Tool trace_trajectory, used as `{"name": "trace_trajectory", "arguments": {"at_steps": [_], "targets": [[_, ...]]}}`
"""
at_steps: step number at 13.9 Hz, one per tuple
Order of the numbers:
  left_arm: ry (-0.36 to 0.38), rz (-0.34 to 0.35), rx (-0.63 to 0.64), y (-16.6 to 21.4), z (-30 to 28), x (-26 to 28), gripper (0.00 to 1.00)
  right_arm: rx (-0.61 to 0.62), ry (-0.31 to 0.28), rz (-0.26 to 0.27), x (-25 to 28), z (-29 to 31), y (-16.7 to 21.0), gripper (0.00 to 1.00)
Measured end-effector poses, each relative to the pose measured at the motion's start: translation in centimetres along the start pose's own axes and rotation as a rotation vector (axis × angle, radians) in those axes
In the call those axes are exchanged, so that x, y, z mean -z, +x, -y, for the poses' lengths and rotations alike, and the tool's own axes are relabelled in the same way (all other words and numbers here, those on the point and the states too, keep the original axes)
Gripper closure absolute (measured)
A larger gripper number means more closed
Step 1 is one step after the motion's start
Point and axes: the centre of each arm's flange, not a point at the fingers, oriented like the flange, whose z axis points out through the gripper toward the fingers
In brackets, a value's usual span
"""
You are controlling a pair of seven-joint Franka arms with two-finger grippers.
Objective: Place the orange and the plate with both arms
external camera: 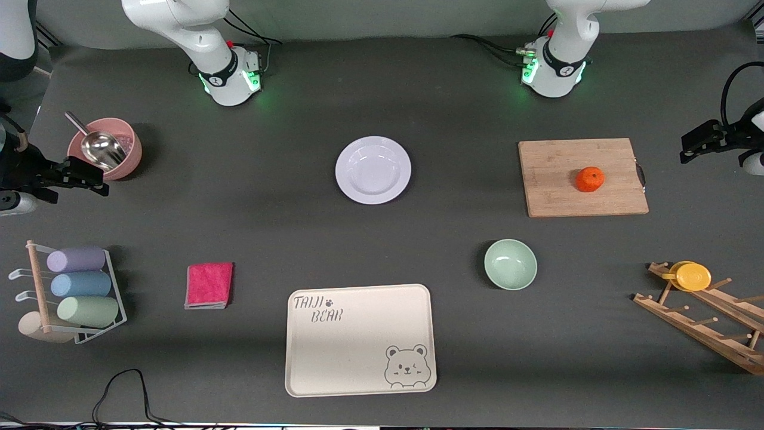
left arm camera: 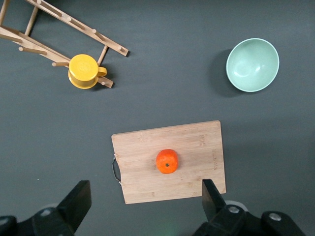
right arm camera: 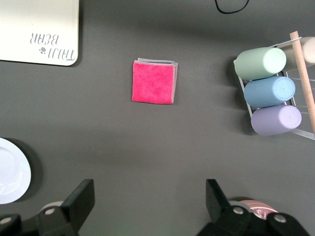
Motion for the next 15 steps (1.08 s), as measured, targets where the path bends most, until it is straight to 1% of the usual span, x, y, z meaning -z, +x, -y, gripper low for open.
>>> {"name": "trace_trajectory", "arguments": {"at_steps": [3, 6, 8, 10, 12, 15], "targets": [[-0.041, 0.014, 0.027, 0.0, 0.1, 0.0, 0.00, 0.000, 0.000, 0.000, 0.0, 0.0, 0.0, 0.00], [-0.051, 0.051, 0.035, -0.2, 0.4, -1.0, 0.00, -0.001, 0.000, 0.001, -0.1, -0.1, 0.0, 0.00], [-0.058, 0.092, 0.036, -0.3, 0.4, -3.3, 0.00, -0.001, 0.000, 0.001, -0.1, -0.1, 0.0, 0.00], [-0.055, 0.107, 0.035, -0.6, 0.3, -6.9, 0.00, -0.001, 0.000, 0.000, -0.1, -0.1, 0.0, 0.00], [-0.046, 0.082, 0.035, -1.9, 0.1, -11.6, 0.00, -0.001, -0.001, -0.002, -0.1, -0.1, 0.1, 0.00], [-0.046, 0.027, 0.056, -6.4, 0.1, -18.8, 0.00, -0.001, -0.002, -0.009, 0.0, -0.1, 0.2, 0.00]]}}
